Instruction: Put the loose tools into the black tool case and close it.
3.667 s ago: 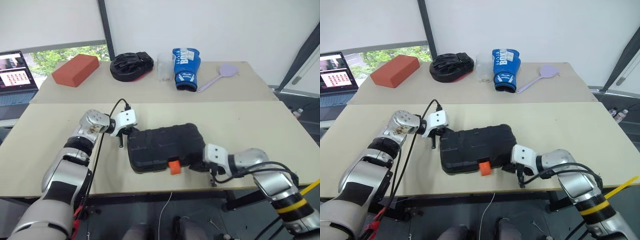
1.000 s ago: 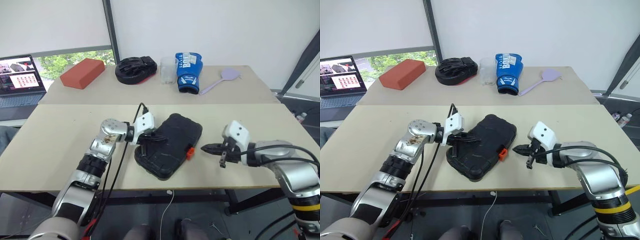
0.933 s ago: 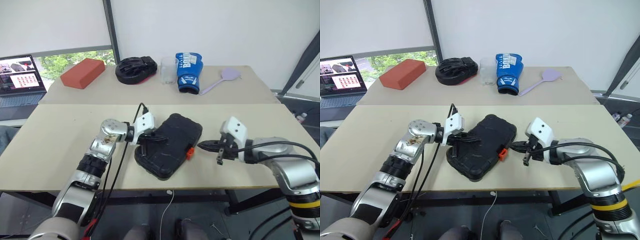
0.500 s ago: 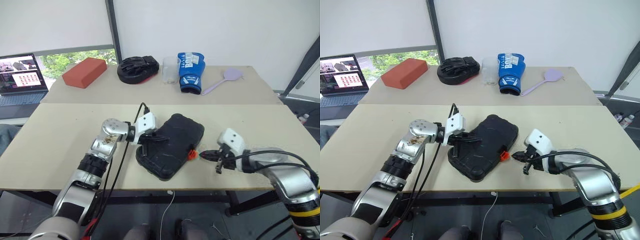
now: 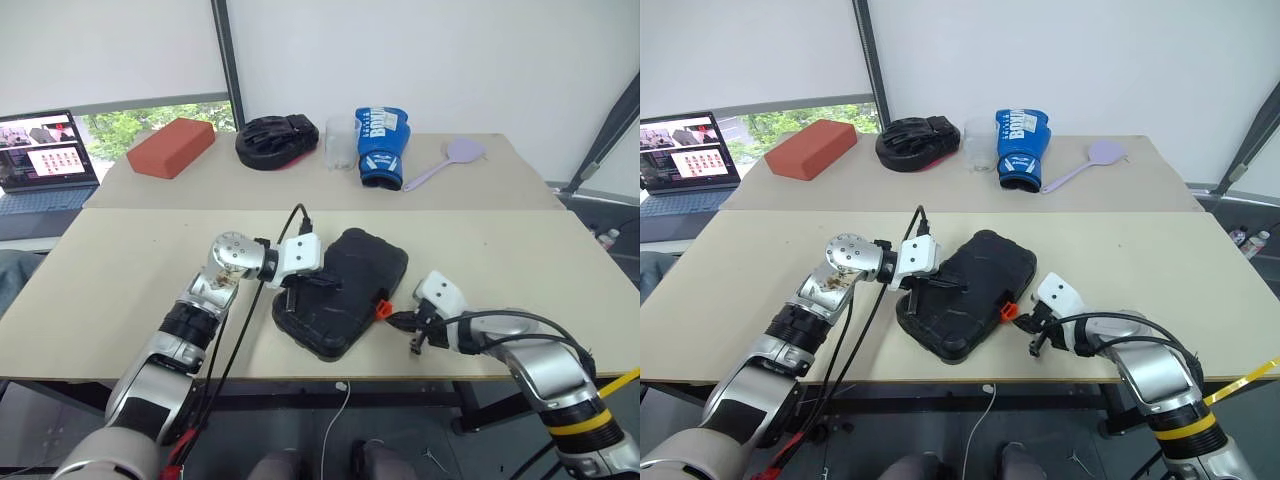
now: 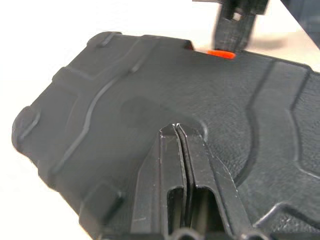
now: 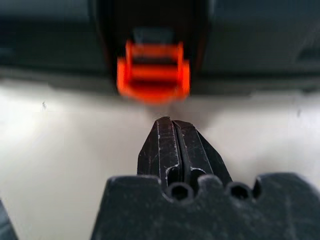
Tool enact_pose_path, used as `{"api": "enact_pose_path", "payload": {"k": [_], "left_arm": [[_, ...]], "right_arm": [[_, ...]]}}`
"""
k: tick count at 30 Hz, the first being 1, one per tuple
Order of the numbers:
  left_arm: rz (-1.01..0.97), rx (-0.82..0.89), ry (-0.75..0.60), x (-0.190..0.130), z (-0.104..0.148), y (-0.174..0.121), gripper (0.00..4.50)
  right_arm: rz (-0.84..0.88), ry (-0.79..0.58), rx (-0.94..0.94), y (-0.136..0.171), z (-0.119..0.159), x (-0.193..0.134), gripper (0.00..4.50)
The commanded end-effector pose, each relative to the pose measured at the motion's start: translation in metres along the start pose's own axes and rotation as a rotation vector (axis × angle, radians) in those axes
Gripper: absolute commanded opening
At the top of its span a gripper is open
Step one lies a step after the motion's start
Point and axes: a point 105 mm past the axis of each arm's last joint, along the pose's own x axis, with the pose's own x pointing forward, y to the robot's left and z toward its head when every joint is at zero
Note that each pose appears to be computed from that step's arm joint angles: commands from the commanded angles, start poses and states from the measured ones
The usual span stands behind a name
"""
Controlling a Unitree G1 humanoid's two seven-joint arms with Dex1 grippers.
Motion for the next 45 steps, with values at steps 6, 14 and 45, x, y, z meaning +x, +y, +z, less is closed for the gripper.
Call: {"api": "enact_pose_path", "payload": {"k": [6, 14, 45], "left_arm": [[-0.131, 0.047, 0.166, 0.011, -0.044, -0.033, 0.09], [-0.111, 0.017, 0.143, 0.013, -0.042, -0.027, 0.09], [-0.116, -0.064, 0.145, 0.011, -0.051, -0.036, 0.09]], "right_arm": [[0.063, -0.204, -0.05, 0.016, 0.069, -0.01, 0.0], [0.033, -0.168, -0.016, 0.011, 0.057, 0.001, 0.0], [0.042, -0.159, -0.123, 0.007, 0.07, 0.013, 0.0]]}}
